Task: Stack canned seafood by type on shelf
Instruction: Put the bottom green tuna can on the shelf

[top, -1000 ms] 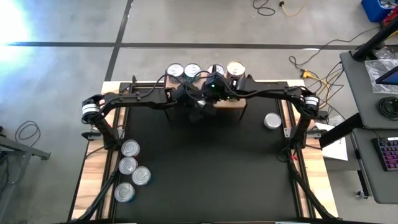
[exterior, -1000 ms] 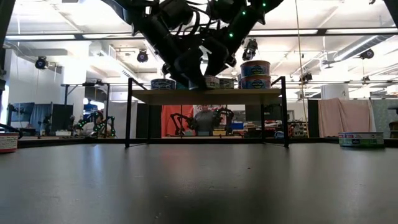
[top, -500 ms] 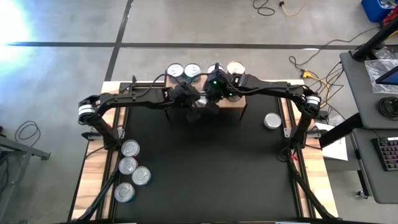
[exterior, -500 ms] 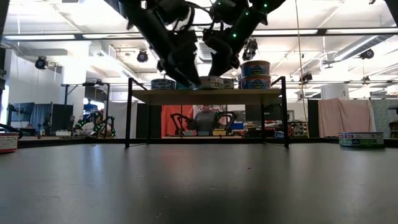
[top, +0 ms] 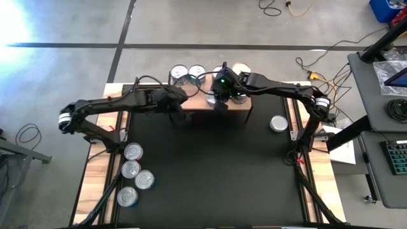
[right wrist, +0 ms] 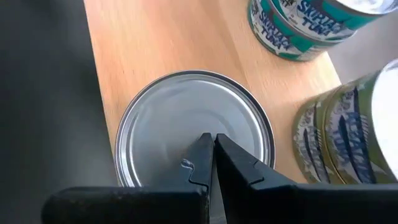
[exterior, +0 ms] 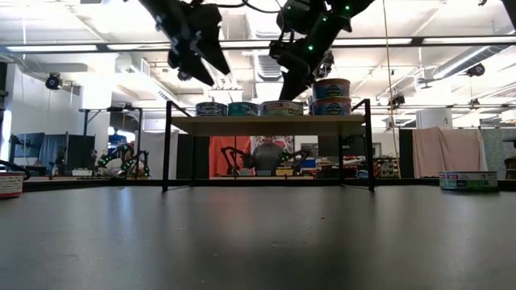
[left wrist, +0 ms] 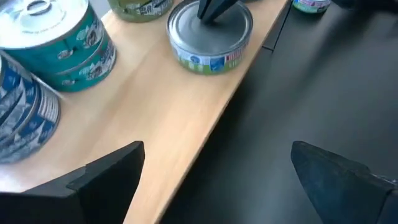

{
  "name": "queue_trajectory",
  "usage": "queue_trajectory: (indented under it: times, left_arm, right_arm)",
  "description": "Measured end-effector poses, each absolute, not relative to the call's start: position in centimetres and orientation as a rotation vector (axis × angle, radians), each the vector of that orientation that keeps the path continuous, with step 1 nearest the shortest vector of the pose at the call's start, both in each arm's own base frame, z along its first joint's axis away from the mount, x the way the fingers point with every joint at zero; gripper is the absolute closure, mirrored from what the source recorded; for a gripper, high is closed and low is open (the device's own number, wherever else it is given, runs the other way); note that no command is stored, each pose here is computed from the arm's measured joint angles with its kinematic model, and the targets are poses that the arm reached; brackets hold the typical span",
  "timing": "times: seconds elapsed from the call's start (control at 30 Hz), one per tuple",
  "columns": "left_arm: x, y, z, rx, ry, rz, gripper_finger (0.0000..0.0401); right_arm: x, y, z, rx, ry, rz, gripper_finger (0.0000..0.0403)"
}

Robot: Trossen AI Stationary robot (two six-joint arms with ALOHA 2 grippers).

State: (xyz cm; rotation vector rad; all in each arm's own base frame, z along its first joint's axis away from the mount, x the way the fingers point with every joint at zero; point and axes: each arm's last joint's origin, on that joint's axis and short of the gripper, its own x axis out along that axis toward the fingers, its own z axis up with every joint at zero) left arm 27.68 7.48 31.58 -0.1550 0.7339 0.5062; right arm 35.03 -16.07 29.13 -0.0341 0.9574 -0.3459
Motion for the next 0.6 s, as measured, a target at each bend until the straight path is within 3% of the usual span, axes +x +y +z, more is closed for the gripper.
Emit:
queue_trajectory:
  times: [0.6]
  left_arm:
    - [26.1, 7.1, 30.7, -0.182, 0.728, 0.591, 0.0013]
  right_arm:
    - [34.3, -16.6, 29.4, -0.067, 0.992, -0.447, 0.0390]
